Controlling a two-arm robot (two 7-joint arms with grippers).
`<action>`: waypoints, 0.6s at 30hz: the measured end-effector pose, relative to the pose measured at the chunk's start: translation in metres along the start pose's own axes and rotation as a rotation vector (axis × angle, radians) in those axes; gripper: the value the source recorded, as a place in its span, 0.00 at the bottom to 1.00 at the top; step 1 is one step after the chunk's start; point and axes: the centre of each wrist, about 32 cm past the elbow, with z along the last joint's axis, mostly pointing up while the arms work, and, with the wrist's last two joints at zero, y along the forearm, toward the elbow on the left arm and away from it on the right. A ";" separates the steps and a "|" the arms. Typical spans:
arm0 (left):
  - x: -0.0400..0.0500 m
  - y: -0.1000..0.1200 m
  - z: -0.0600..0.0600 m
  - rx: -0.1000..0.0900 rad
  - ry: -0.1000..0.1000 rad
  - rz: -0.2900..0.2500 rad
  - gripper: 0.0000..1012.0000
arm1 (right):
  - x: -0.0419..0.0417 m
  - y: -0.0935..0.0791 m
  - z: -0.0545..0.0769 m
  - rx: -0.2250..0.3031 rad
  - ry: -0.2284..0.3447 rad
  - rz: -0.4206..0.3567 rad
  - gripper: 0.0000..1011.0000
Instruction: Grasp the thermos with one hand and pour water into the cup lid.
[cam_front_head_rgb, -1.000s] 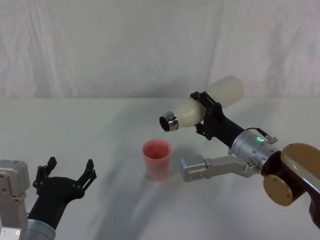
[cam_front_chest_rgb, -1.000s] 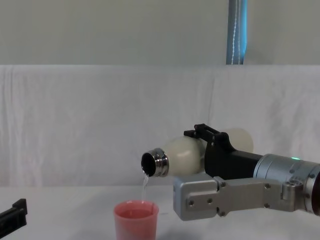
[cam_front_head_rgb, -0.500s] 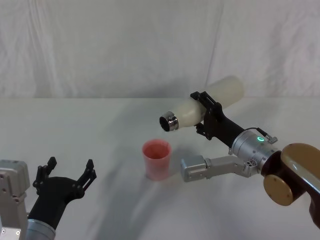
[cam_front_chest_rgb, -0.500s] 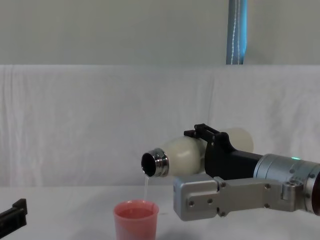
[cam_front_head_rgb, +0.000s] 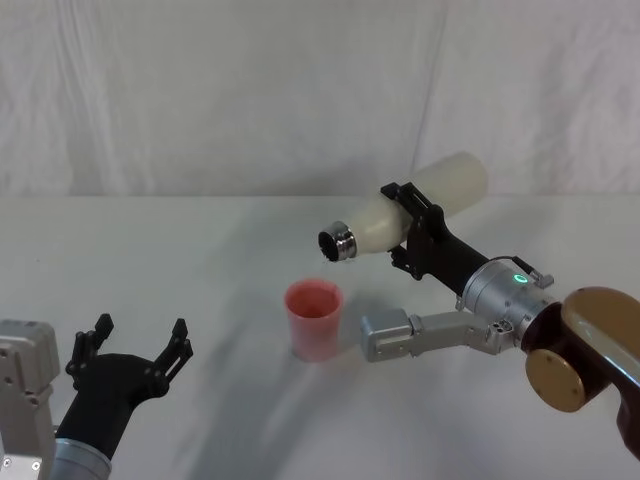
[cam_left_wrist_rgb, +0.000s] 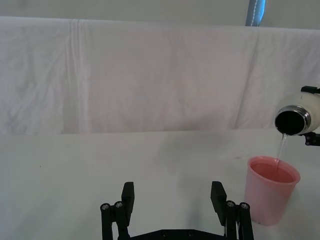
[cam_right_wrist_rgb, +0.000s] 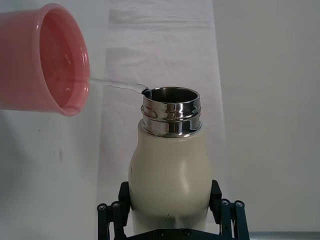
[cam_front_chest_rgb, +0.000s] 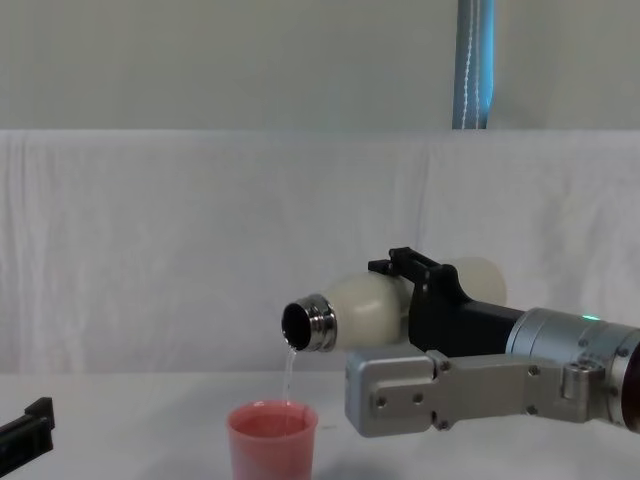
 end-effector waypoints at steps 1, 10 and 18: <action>0.0000 0.000 0.000 0.000 0.000 0.000 0.99 | -0.0003 0.000 0.000 -0.002 0.007 0.002 0.94; 0.0000 0.000 0.000 0.000 0.000 0.000 0.99 | -0.0014 -0.002 0.000 -0.008 0.063 0.010 0.94; 0.0000 0.000 0.000 0.000 0.000 0.000 0.99 | -0.0022 -0.006 0.002 0.010 0.134 0.025 0.94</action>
